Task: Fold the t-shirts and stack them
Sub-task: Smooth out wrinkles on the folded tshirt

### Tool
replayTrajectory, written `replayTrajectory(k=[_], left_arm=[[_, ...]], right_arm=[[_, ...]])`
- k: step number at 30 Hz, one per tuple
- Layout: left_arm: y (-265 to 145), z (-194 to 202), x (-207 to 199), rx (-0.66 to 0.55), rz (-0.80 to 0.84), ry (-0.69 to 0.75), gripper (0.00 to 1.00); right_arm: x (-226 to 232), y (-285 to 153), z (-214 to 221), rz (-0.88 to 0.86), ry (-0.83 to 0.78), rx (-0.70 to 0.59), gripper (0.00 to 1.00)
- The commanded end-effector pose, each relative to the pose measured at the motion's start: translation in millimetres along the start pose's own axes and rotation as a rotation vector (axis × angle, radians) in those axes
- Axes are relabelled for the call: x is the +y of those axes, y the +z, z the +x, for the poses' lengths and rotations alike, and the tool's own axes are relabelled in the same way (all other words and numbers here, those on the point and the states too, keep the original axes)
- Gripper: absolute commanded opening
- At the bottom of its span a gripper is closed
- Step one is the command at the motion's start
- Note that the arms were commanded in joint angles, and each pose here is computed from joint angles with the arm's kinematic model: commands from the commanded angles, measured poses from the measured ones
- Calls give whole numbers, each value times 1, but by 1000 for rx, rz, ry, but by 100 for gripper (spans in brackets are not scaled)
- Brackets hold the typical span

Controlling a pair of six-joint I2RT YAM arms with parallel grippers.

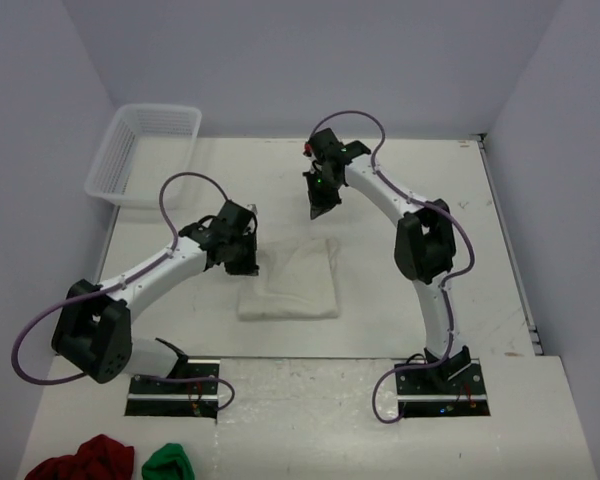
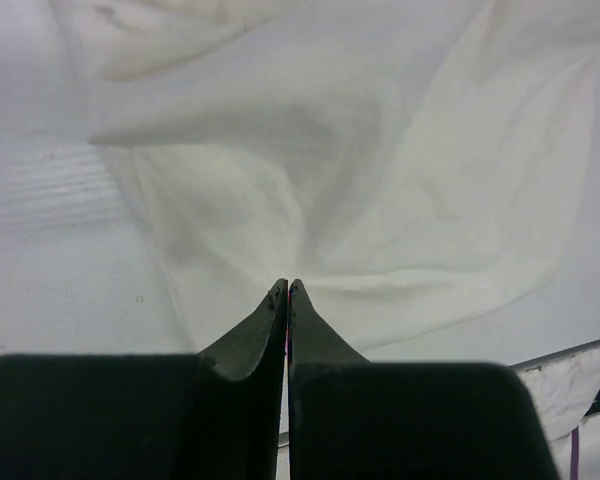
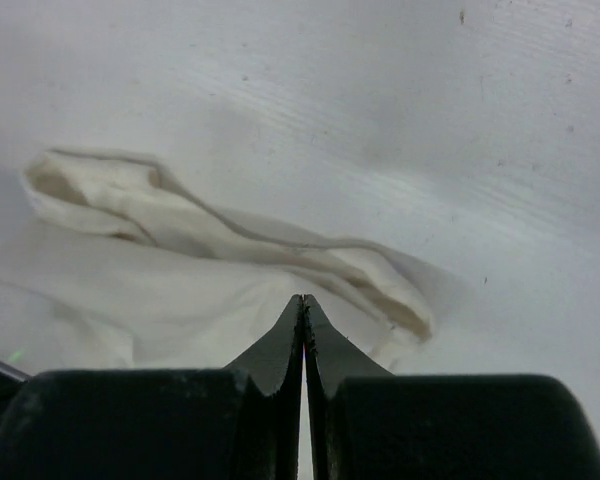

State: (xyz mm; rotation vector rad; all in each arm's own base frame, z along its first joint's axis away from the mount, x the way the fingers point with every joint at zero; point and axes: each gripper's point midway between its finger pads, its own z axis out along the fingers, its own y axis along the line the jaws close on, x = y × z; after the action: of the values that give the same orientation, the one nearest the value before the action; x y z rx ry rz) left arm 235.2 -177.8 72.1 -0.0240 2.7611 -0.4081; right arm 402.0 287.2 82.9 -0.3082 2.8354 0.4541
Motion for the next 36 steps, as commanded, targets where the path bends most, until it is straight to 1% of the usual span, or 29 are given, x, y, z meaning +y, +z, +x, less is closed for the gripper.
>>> replayTrajectory(k=[1, 3, 4, 5, 6, 7, 8, 10, 11, 12, 13, 14, 16, 17, 22, 23, 29, 32, 36], left_arm=[[-28, -38, -6, -137, -33, 20, 0], [-34, -49, -13, -162, -19, 26, 0], [-29, -50, -14, -147, -23, 31, 0], [-30, -55, -19, -146, -14, 36, 0], [-27, -56, -20, -136, -15, 45, 0], [-19, -55, -19, -108, -28, 47, 0], [-17, -60, -24, -109, -16, 49, 0], [-5, -64, -27, -95, -20, 53, 0], [-4, -67, -34, -92, 6, 53, 0], [-1, -69, -35, -89, 8, 54, 0], [4, -74, -37, -86, 7, 53, 0], [7, -75, -40, -81, 12, 56, 0], [15, -78, -43, -69, 14, 59, 0], [17, -78, -44, -62, 17, 60, 0], [27, -84, -46, -60, 13, 79, 0], [28, -85, -45, -61, 9, 79, 0], [41, -85, -43, -45, -2, 90, 0], [47, -84, -42, -39, -8, 91, 0], [57, -78, -39, -14, -13, 87, 0]], right_arm=[[22, -99, -24, -26, -70, -203, 0], [20, -107, -11, -23, -62, -181, 0], [25, -119, -4, -52, -63, -181, 0], [26, -122, 2, -63, -61, -174, 0], [21, -116, 15, -62, -50, -138, 0], [23, -118, 21, -78, -41, -135, 0], [28, -121, 32, -120, -34, -115, 0], [31, -120, 46, -148, -11, -82, 0], [38, -124, 51, -195, -14, -83, 0], [33, -115, 63, -189, 7, -48, 0], [33, -113, 67, -194, 10, -46, 0], [30, -107, 80, -190, 18, -18, 0], [30, -102, 89, -210, 25, 2, 0], [27, -95, 100, -206, 33, 32, 0], [34, -89, 126, -268, 37, 86, 0], [31, -83, 137, -263, 51, 117, 0], [30, -66, 178, -266, 52, 200, 0], [29, -59, 190, -266, 59, 224, 0], [27, -51, 194, -257, 66, 238, 0]])
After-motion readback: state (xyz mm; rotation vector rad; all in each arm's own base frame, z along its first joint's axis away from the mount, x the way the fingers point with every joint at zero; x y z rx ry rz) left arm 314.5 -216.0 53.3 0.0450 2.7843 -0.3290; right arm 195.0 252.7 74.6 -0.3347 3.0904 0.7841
